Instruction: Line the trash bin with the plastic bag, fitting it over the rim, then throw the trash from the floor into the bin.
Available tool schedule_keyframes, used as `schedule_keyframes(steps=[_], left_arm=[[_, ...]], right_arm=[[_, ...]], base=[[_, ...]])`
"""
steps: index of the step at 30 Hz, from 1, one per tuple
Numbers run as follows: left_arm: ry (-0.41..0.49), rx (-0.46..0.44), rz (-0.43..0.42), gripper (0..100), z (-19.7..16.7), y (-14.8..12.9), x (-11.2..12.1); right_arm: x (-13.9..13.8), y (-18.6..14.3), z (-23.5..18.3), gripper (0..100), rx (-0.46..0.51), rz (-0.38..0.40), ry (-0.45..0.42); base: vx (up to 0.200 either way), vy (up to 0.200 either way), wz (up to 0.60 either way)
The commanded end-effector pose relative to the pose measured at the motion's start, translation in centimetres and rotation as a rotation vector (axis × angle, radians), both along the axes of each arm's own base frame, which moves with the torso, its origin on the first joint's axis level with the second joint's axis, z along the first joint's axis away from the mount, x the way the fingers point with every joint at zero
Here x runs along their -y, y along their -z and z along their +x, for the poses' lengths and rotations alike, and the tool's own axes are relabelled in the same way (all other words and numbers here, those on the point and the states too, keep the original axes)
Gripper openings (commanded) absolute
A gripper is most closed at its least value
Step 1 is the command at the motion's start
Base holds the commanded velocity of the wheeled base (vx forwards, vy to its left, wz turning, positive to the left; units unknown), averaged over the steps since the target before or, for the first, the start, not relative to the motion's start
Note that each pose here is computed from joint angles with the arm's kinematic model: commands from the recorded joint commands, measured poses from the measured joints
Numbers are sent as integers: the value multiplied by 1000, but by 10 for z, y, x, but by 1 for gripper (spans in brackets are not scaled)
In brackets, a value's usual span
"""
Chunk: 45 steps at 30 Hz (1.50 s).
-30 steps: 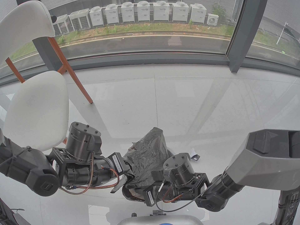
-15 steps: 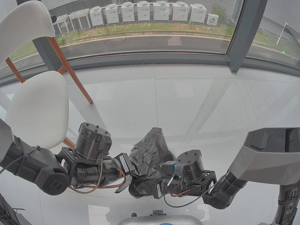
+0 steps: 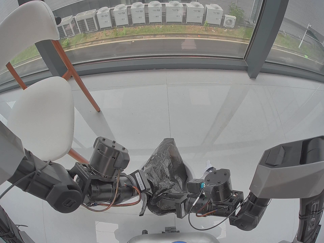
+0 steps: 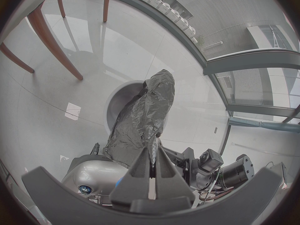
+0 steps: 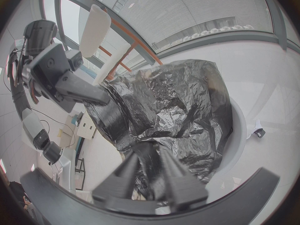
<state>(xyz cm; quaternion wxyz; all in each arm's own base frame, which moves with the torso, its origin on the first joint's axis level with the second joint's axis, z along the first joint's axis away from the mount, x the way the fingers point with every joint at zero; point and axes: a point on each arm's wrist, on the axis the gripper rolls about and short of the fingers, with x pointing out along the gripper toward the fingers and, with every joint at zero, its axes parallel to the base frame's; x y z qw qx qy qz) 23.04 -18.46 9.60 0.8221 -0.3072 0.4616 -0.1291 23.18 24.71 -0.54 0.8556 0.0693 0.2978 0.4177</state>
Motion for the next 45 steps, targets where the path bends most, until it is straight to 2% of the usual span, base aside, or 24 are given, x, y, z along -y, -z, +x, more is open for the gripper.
schedule_keyframes(steps=[1,7,10,15,16,18,29,38,39,45], left_arm=[[-1,-2,-2,0,-1,-1,0],[-3,1,-3,0,0,-1,-1],[-1,1,-3,0,-1,-1,0],[-1,1,-6,0,0,-2,0],[-1,1,-6,0,0,-2,0],[0,-3,-3,0,-1,-1,0],[24,-3,-5,0,-6,-1,5],[49,0,-13,0,-14,-5,7],[50,0,-13,0,-15,-5,8],[53,-2,-14,0,-15,-5,8]], right_arm=[[3,-6,-5,100,-7,12,-9],[18,-37,-29,100,-33,71,-96],[31,-57,-39,100,-43,130,-152],[49,-66,-14,100,-47,182,-36],[49,-66,-14,100,-47,182,-36],[52,-65,7,100,-29,196,17],[16,-63,76,100,-18,205,54],[1,-64,108,100,4,209,74],[-1,-62,111,0,8,209,72],[-13,-46,131,0,19,216,74]], base=[[0,0,0],[0,0,0],[0,0,0],[0,0,0],[0,0,0],[0,0,0],[0,0,0],[0,0,0],[0,0,0],[0,0,0]])
